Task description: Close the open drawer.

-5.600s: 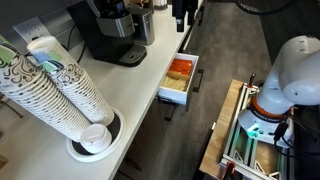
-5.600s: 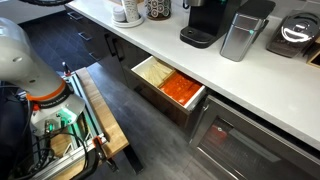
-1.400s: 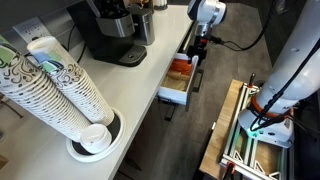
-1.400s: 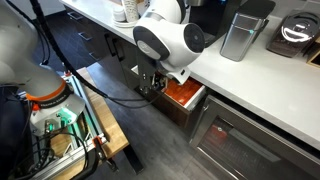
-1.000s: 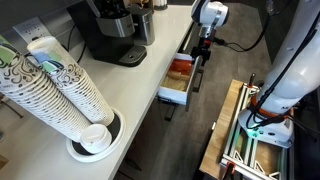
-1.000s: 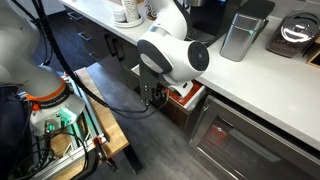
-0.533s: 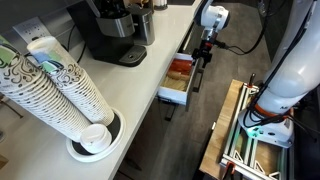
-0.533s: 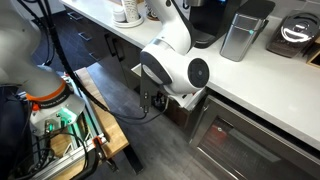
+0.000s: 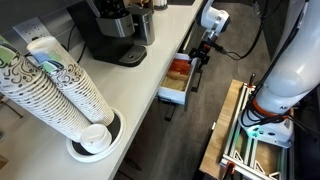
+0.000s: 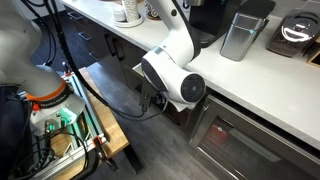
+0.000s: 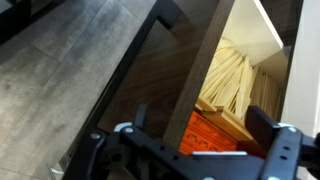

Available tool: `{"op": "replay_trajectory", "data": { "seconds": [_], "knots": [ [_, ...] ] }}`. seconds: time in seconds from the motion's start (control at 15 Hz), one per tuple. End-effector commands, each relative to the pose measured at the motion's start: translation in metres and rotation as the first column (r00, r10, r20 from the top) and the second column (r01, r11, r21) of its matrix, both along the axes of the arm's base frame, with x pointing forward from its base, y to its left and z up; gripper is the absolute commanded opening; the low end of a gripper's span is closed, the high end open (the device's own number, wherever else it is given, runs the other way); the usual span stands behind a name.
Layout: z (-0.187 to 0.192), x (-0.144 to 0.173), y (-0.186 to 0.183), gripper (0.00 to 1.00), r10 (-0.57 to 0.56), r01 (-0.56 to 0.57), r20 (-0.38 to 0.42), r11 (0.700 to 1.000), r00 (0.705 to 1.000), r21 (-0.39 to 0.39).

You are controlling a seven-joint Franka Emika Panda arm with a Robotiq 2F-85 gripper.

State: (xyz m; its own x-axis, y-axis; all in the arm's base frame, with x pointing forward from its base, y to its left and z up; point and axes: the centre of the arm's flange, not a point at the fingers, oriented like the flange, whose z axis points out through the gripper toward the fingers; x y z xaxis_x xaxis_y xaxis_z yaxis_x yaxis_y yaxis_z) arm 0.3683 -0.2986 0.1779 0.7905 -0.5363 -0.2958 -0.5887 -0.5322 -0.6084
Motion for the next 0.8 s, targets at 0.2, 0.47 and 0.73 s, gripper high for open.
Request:
{"op": "replay_trajectory", "data": {
  "seconds": [0.2, 0.47, 0.73],
  "knots": [
    [-0.008, 0.011, 0.0, 1.0, -0.136, 0.125, 0.095, 0.986, 0.986, 0.11],
    [-0.009, 0.018, 0.003, 1.0, -0.237, 0.214, 0.123, 0.961, 0.964, 0.177],
    [-0.013, 0.027, 0.006, 1.0, -0.331, 0.299, 0.134, 0.93, 0.934, 0.214]
  ]
}}
